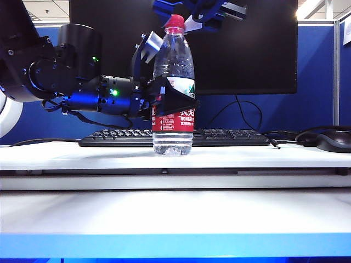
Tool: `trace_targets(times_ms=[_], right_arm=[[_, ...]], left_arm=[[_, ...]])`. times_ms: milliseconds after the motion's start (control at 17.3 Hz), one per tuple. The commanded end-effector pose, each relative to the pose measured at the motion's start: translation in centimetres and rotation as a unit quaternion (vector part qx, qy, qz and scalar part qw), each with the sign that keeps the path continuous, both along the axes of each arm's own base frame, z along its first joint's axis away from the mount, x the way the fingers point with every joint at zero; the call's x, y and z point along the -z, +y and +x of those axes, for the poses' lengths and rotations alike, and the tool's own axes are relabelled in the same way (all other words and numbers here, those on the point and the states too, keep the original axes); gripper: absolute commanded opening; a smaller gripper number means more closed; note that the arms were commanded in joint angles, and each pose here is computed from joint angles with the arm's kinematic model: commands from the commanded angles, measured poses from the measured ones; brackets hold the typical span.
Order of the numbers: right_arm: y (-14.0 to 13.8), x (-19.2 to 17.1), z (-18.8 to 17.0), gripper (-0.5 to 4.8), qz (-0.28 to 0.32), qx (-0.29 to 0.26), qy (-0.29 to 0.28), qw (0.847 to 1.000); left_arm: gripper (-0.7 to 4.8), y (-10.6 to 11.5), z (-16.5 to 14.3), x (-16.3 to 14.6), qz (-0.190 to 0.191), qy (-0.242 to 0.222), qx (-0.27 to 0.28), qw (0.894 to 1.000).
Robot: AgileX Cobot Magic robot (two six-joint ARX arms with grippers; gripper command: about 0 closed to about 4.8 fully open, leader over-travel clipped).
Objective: Unscrew the cap from the plastic bottle on the table.
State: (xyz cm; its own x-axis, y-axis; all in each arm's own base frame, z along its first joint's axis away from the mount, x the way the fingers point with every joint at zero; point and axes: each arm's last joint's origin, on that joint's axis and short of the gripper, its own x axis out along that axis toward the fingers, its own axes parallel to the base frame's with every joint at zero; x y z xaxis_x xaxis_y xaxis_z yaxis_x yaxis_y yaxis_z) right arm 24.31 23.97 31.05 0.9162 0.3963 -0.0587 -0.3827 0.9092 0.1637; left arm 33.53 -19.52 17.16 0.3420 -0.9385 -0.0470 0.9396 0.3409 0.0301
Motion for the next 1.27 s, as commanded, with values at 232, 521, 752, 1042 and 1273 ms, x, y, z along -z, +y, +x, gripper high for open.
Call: trace_targets(times_ms=[232, 521, 752, 1042, 1273], right_arm=[[0.0, -0.5, 0.1, 1.33, 0.010, -0.072, -0.009, 0.997], [-1.9, -0.2, 1.8, 1.34, 0.011, -0.263, 0.017, 0.965], [-3.9, -0.1, 3.0, 1.34, 0.016, -0.351, 0.028, 0.936], [-6.6, -0.2, 4.3, 1.33, 0.024, -0.416, 0.031, 0.908], [-8.7, -0.2, 5.2, 1.33, 0.032, -0.455, 0.034, 0.889]], left_arm=[[2.35, -0.1, 0.0, -0.1, -0.001, -0.002, 0.003, 1.000], [2.35, -0.1, -0.1, 0.0, 0.001, 0.001, 0.014, 1.000], [2.35, -0.1, -0.1, 0.0, 0.003, 0.004, 0.016, 1.000], [2.35, -0.1, -0.1, 0.1, 0.006, 0.007, 0.020, 1.000], [2.35, -0.1, -0.2, 0.2, 0.011, 0.007, 0.024, 1.000]])
